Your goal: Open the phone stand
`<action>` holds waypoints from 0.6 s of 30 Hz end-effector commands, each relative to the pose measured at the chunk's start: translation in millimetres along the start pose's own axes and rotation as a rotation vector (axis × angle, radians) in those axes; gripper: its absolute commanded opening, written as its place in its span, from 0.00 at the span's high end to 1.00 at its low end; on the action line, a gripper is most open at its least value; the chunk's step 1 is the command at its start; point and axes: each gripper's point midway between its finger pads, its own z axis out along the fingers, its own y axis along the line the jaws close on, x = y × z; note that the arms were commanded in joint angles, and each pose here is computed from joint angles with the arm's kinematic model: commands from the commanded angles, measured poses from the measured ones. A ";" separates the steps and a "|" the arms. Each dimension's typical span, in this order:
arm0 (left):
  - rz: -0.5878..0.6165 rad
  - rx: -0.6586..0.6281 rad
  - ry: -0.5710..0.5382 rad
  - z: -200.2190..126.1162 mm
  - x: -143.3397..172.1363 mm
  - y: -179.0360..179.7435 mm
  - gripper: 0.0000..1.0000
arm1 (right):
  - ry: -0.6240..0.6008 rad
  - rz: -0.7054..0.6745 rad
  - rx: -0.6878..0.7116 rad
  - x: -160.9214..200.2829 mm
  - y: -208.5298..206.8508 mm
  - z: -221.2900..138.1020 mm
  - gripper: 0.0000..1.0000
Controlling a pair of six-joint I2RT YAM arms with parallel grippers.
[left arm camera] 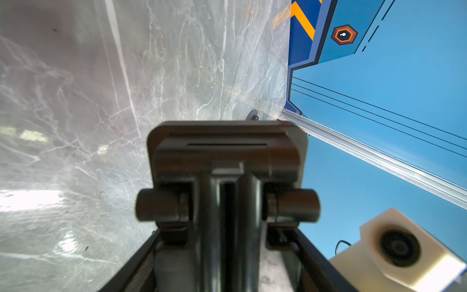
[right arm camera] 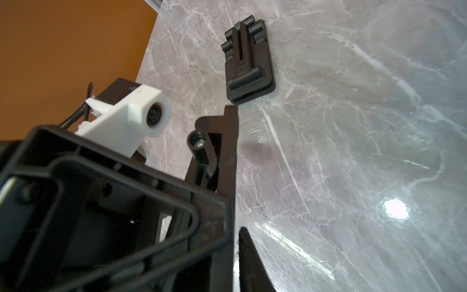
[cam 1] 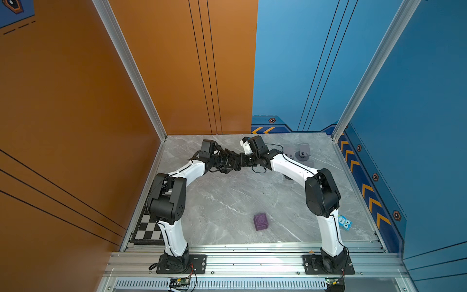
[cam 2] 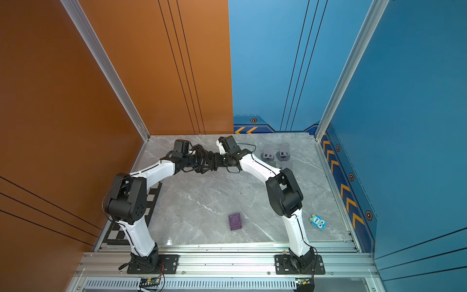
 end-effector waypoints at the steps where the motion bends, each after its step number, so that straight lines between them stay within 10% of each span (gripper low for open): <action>1: 0.049 0.048 0.110 -1.2 30.9 -25.4 0.67 | -0.062 0.008 0.032 -20.8 -10.7 6.9 0.88; 18: 0.112 0.086 0.102 -8.7 25.8 -40.8 0.78 | -0.077 0.089 0.112 -18.6 -66.9 -44.2 0.98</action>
